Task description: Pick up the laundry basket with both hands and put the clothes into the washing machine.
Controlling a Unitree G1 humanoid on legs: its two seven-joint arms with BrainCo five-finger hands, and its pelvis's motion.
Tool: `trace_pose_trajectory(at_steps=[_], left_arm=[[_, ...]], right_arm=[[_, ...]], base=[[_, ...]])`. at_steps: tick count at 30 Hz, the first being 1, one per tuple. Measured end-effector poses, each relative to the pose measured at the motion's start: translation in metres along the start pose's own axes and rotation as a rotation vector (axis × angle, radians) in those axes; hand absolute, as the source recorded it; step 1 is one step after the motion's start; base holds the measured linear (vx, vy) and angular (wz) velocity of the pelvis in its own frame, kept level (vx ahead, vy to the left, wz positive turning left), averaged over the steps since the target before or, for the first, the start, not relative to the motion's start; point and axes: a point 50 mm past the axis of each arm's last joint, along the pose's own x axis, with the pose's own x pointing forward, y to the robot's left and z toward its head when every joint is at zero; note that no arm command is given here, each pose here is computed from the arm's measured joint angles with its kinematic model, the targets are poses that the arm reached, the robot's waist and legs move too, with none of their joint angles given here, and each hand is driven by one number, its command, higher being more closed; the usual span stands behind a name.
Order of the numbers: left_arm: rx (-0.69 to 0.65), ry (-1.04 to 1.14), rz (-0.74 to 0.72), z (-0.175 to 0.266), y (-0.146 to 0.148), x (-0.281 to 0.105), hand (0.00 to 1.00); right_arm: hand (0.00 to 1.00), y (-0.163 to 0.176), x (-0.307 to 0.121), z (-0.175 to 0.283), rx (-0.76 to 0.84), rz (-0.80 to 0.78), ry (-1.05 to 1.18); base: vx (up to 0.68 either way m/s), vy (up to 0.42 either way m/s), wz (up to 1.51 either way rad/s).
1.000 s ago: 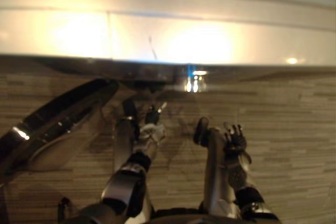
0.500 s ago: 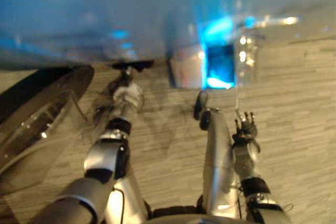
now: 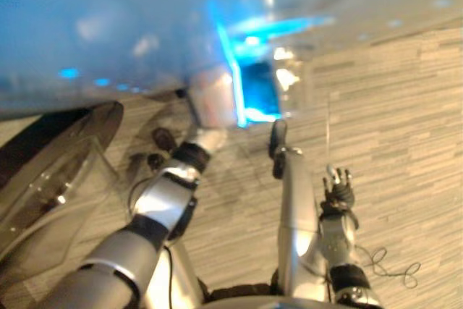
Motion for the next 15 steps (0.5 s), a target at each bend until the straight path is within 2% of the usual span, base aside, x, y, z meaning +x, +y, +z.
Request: trace_pose_trajectory(at_steps=[2, 5, 11, 15], left_arm=[[-0.002, 0.012, -0.017, -0.001, -0.002, 0.000, 0.00], [0.099, 0.017, -0.010, 0.002, 0.012, 0.001, 0.00], [0.221, 0.052, 0.008, 0.011, 0.037, 0.002, 0.00], [0.432, -0.012, 0.058, 0.025, 0.052, 0.002, 0.00]], right_arm=[[0.00, -0.002, -0.001, 0.000, 0.000, 0.000, 0.003], [0.00, -0.016, -0.004, 0.004, 0.003, -0.028, 0.002], [0.00, -0.031, -0.004, 0.026, 0.005, -0.046, -0.069], [0.00, -0.043, -0.005, 0.036, 0.003, -0.065, -0.104]], base=[[0.02, -0.061, -0.28], [0.03, -0.090, -0.18], [0.03, -0.045, -0.09], [0.02, -0.026, -0.11]])
